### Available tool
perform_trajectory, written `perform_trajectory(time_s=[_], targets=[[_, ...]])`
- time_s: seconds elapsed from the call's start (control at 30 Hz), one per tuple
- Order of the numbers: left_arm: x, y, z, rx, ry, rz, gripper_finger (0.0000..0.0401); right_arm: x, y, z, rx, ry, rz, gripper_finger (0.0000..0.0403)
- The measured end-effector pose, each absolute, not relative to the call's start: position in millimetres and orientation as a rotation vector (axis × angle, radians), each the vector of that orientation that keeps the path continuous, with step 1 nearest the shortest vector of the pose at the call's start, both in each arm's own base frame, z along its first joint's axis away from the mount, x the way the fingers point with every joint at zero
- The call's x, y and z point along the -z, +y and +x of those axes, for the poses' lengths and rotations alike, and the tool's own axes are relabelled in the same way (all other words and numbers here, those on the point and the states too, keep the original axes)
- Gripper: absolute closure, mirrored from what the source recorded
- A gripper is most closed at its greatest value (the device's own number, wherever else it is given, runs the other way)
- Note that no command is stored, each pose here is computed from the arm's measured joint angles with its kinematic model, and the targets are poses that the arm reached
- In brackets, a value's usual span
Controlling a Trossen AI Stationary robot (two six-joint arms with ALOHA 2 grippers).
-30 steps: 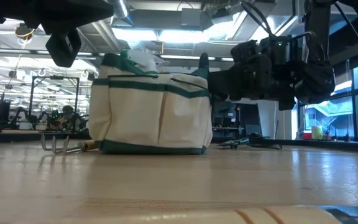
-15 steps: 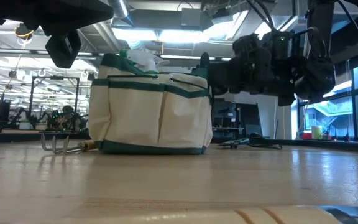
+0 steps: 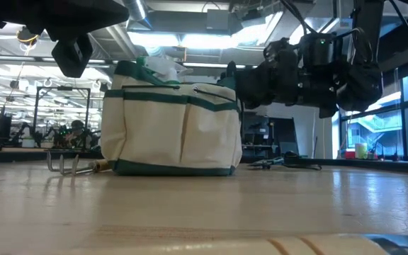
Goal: Pick & Place Garden tools in Gardening bag
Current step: Put the bottom shear scissors into the side pocket of the green gardening bag, then put the shear scissors into the side pocket of the green gardening bag
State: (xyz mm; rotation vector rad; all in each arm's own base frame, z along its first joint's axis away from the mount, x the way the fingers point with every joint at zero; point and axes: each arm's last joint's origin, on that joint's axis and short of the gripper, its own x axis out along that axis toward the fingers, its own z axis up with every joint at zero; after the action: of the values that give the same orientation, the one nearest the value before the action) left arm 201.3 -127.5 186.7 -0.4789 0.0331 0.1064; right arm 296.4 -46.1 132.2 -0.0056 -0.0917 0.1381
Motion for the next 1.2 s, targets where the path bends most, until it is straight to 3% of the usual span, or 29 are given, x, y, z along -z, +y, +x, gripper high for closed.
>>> perform_trajectory(time_s=[0.17, 0.57, 1.2], targets=[[-186.7, -127.5, 201.3, -0.106, 0.033, -0.479, 0.0398, -131.8, -44.0, 296.4, -0.180, -0.088, -0.007, 0.0182], [-186.7, -127.5, 201.3, -0.106, 0.033, -0.479, 0.0399, -128.6, -43.3, 296.5, -0.211, -0.056, -0.002, 0.0162], [-186.8, -127.7, 201.4, -0.099, 0.035, -0.476, 0.0399, -148.3, -43.8, 257.1, -0.184, 0.010, -0.039, 0.0159]])
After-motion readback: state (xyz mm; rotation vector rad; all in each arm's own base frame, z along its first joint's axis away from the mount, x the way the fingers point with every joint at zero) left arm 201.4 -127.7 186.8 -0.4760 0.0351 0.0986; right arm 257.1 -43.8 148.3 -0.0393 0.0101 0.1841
